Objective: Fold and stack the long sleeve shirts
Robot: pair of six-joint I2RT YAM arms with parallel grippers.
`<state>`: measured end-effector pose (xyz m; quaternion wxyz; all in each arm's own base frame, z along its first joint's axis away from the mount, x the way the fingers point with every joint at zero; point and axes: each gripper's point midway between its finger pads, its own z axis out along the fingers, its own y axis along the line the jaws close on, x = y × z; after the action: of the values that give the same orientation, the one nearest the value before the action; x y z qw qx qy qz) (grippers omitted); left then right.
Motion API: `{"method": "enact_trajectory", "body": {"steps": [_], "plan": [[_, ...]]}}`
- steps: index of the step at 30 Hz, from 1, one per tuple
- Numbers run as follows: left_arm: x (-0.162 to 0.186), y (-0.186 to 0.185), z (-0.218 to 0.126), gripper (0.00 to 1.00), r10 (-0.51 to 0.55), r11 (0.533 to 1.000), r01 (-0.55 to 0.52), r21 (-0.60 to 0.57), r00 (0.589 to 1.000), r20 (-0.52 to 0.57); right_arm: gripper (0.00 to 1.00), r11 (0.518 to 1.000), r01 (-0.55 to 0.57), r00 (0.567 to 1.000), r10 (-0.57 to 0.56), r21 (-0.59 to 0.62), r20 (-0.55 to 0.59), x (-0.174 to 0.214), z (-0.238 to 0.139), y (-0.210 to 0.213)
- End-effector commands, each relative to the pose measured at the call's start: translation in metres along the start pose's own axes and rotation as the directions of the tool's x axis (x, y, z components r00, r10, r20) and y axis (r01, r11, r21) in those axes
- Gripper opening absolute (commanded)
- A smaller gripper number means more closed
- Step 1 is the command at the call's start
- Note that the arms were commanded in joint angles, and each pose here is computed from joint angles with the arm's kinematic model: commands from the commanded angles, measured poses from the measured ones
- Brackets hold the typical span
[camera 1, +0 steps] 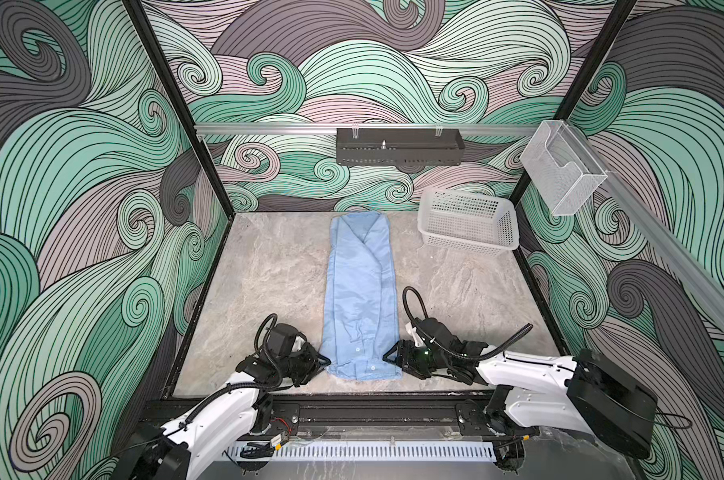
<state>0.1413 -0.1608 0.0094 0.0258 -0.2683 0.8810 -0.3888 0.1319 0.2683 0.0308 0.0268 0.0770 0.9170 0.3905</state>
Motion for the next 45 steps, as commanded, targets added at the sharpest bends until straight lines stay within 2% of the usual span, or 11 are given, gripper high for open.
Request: {"method": "enact_trajectory", "body": {"steps": [1, 8, 11, 15, 19, 25, 28, 33, 39, 45], "plan": [[0.001, 0.001, 0.001, 0.00, 0.008, 1.000, -0.008, -0.021, 1.000, -0.006, 0.57, 0.997, -0.056, 0.998, 0.058, 0.054, -0.025, 0.008, 0.013, -0.018], [0.006, -0.020, -0.015, 0.00, 0.051, 0.999, -0.050, 0.019, 0.999, -0.007, 0.12, 1.000, -0.023, 0.999, 0.023, -0.003, -0.035, 0.006, 0.011, 0.008], [0.013, -0.023, -0.024, 0.00, 0.055, 0.998, -0.055, 0.028, 0.998, -0.016, 0.03, 1.000, 0.012, 0.999, -0.012, 0.013, -0.036, 0.009, -0.005, 0.016], [0.026, -0.023, -0.032, 0.00, 0.064, 0.998, -0.062, 0.032, 0.997, -0.046, 0.00, 0.999, 0.029, 0.998, -0.027, 0.040, -0.057, 0.020, -0.028, 0.015], [0.043, -0.020, -0.030, 0.00, 0.052, 0.998, -0.048, 0.045, 0.995, -0.086, 0.00, 0.999, 0.000, 0.995, 0.004, 0.046, -0.096, 0.034, -0.040, 0.010], [0.062, -0.024, -0.040, 0.00, 0.080, 0.996, -0.076, 0.050, 0.993, -0.081, 0.00, 0.998, -0.019, 0.987, 0.029, 0.064, -0.157, 0.059, -0.054, 0.003], [0.063, -0.035, -0.047, 0.00, 0.097, 0.992, -0.093, 0.081, 0.994, -0.053, 0.00, 0.998, -0.028, 0.989, 0.034, 0.048, -0.146, 0.061, -0.065, 0.007], [0.042, -0.075, -0.052, 0.00, 0.132, 0.980, -0.141, 0.142, 0.989, 0.068, 0.03, 1.000, -0.019, 0.993, 0.019, -0.004, -0.118, 0.034, -0.077, 0.037], [0.025, -0.129, -0.052, 0.00, 0.193, 0.977, -0.196, 0.088, 0.980, 0.041, 0.06, 0.997, -0.017, 0.997, 0.010, -0.081, -0.076, -0.018, -0.096, 0.083], [-0.015, -0.176, -0.050, 0.00, 0.161, 0.972, -0.168, 0.167, 0.986, 0.053, 0.08, 0.988, -0.019, 0.997, 0.009, -0.156, -0.070, -0.066, -0.095, 0.122]]}}
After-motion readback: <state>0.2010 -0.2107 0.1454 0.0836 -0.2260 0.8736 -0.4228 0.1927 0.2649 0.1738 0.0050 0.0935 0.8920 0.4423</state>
